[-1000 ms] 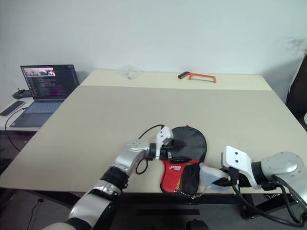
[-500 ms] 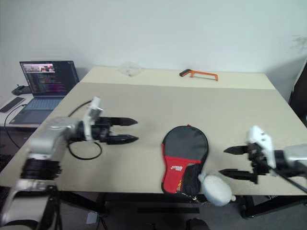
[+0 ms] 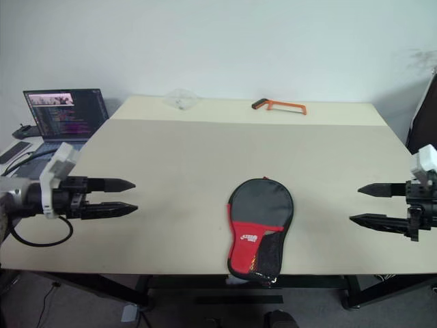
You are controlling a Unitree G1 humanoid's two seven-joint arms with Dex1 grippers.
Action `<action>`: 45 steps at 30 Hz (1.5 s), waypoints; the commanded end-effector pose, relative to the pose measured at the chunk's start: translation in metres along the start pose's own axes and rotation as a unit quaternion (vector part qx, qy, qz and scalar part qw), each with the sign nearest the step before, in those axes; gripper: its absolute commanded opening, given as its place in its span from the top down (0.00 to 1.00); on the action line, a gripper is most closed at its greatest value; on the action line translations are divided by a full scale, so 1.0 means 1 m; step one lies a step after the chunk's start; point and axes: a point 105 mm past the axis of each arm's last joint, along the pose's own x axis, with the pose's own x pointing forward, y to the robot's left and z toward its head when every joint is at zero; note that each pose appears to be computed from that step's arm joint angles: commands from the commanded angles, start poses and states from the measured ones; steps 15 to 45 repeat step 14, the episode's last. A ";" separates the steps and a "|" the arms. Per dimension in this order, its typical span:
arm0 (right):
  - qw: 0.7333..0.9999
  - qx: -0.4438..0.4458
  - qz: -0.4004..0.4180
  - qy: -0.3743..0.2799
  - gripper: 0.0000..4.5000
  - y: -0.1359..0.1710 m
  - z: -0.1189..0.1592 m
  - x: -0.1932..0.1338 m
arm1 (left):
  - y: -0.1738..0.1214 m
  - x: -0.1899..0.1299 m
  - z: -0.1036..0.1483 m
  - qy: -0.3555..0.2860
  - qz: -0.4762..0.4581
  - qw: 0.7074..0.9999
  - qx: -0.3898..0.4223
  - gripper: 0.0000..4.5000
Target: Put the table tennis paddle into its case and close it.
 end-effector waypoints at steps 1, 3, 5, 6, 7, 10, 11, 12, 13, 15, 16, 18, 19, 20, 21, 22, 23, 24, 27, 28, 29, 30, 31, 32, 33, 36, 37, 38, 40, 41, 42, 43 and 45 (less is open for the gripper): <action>0.998 -0.052 -0.010 0.015 0.01 0.001 0.012 0.005 | -0.004 -0.008 0.012 -0.007 0.008 1.000 0.029 0.00; 0.997 -0.067 -0.009 0.025 0.01 0.000 0.012 0.008 | -0.007 -0.007 0.013 -0.010 0.010 0.999 0.033 0.00; 0.996 -0.079 -0.008 0.027 0.01 -0.002 0.013 0.012 | -0.008 -0.007 0.012 -0.014 0.016 0.999 0.033 0.00; 0.996 -0.081 -0.008 0.026 0.01 -0.003 0.013 0.014 | -0.009 -0.008 0.011 -0.013 0.017 0.999 0.033 0.00; 0.996 -0.083 -0.007 0.023 0.01 -0.004 0.014 0.016 | -0.011 -0.009 0.010 -0.011 0.018 0.999 0.031 0.00; 0.996 -0.089 -0.002 0.027 0.01 -0.004 0.017 0.020 | -0.014 -0.010 0.010 -0.010 0.020 0.999 0.025 0.00; 0.996 -0.086 0.001 0.027 0.01 -0.004 0.018 0.021 | -0.013 -0.011 0.010 -0.009 0.021 0.999 0.023 0.00; 0.996 -0.083 0.006 0.029 0.01 -0.003 0.019 0.021 | -0.013 -0.010 0.008 -0.003 0.021 1.000 0.020 0.00; 0.996 -0.081 0.010 0.031 0.01 -0.003 0.020 0.022 | -0.013 -0.009 0.005 0.002 0.021 1.000 0.018 0.00; 0.996 -0.081 0.014 0.032 0.01 -0.002 0.021 0.022 | -0.014 -0.009 0.003 0.005 0.019 1.000 0.015 0.00; 0.996 -0.081 0.014 0.032 0.01 -0.002 0.021 0.022 | -0.014 -0.009 0.003 0.005 0.019 1.000 0.015 0.00; 0.996 -0.081 0.014 0.032 0.01 -0.002 0.021 0.022 | -0.014 -0.009 0.003 0.005 0.019 1.000 0.015 0.00; 0.996 -0.081 0.014 0.032 0.01 -0.002 0.021 0.022 | -0.014 -0.009 0.003 0.005 0.019 1.000 0.015 0.00; 0.996 -0.081 0.014 0.032 0.01 -0.002 0.021 0.022 | -0.014 -0.009 0.003 0.005 0.019 1.000 0.015 0.00; 0.996 -0.081 0.014 0.032 0.01 -0.002 0.021 0.022 | -0.014 -0.009 0.003 0.005 0.019 1.000 0.015 0.00; 0.996 -0.081 0.014 0.032 0.01 -0.002 0.021 0.022 | -0.014 -0.009 0.003 0.005 0.019 1.000 0.015 0.00; 0.996 -0.081 0.014 0.032 0.01 -0.002 0.021 0.022 | -0.014 -0.009 0.003 0.005 0.019 1.000 0.015 0.00; 0.996 -0.081 0.014 0.032 0.01 -0.002 0.021 0.022 | -0.014 -0.009 0.003 0.005 0.019 1.000 0.015 0.00; 0.996 -0.081 0.014 0.032 0.01 -0.002 0.021 0.022 | -0.014 -0.009 0.003 0.005 0.019 1.000 0.015 0.00; 0.996 -0.081 0.014 0.032 0.01 -0.002 0.021 0.022 | -0.014 -0.009 0.003 0.005 0.019 1.000 0.015 0.00; 0.996 -0.081 0.014 0.032 0.01 -0.002 0.021 0.022 | -0.014 -0.009 0.003 0.005 0.019 1.000 0.015 0.00; 0.996 -0.081 0.014 0.032 0.01 -0.002 0.021 0.022 | -0.014 -0.009 0.003 0.005 0.019 1.000 0.015 0.00; 0.996 -0.081 0.014 0.032 0.01 -0.002 0.021 0.022 | -0.014 -0.009 0.003 0.005 0.019 1.000 0.015 0.00; 0.996 -0.081 0.014 0.032 0.01 -0.002 0.021 0.022 | -0.014 -0.009 0.003 0.005 0.019 1.000 0.015 0.00; 0.996 -0.081 0.014 0.032 0.01 -0.002 0.021 0.022 | -0.014 -0.009 0.003 0.005 0.019 1.000 0.015 0.00; 0.996 -0.081 0.014 0.032 0.01 -0.002 0.021 0.022 | -0.014 -0.009 0.003 0.005 0.019 1.000 0.015 0.00; 0.996 -0.081 0.014 0.032 0.01 -0.002 0.021 0.022 | -0.014 -0.009 0.003 0.005 0.019 1.000 0.015 0.00; 0.996 -0.081 0.014 0.032 0.01 -0.002 0.021 0.022 | -0.014 -0.009 0.003 0.005 0.019 1.000 0.015 0.00; 0.996 -0.081 0.014 0.032 0.01 -0.002 0.021 0.022 | -0.014 -0.009 0.003 0.005 0.019 1.000 0.015 0.00; 0.996 -0.081 0.014 0.032 0.01 -0.002 0.021 0.022 | -0.014 -0.009 0.003 0.005 0.019 1.000 0.015 0.00; 0.996 -0.081 0.014 0.032 0.01 -0.002 0.021 0.022 | -0.014 -0.009 0.003 0.005 0.019 1.000 0.015 0.00; 0.996 -0.081 0.014 0.032 0.01 -0.002 0.021 0.022 | -0.014 -0.009 0.003 0.005 0.019 1.000 0.015 0.00; 0.996 -0.081 0.014 0.032 0.01 -0.002 0.021 0.022 | -0.014 -0.009 0.003 0.005 0.019 1.000 0.015 0.00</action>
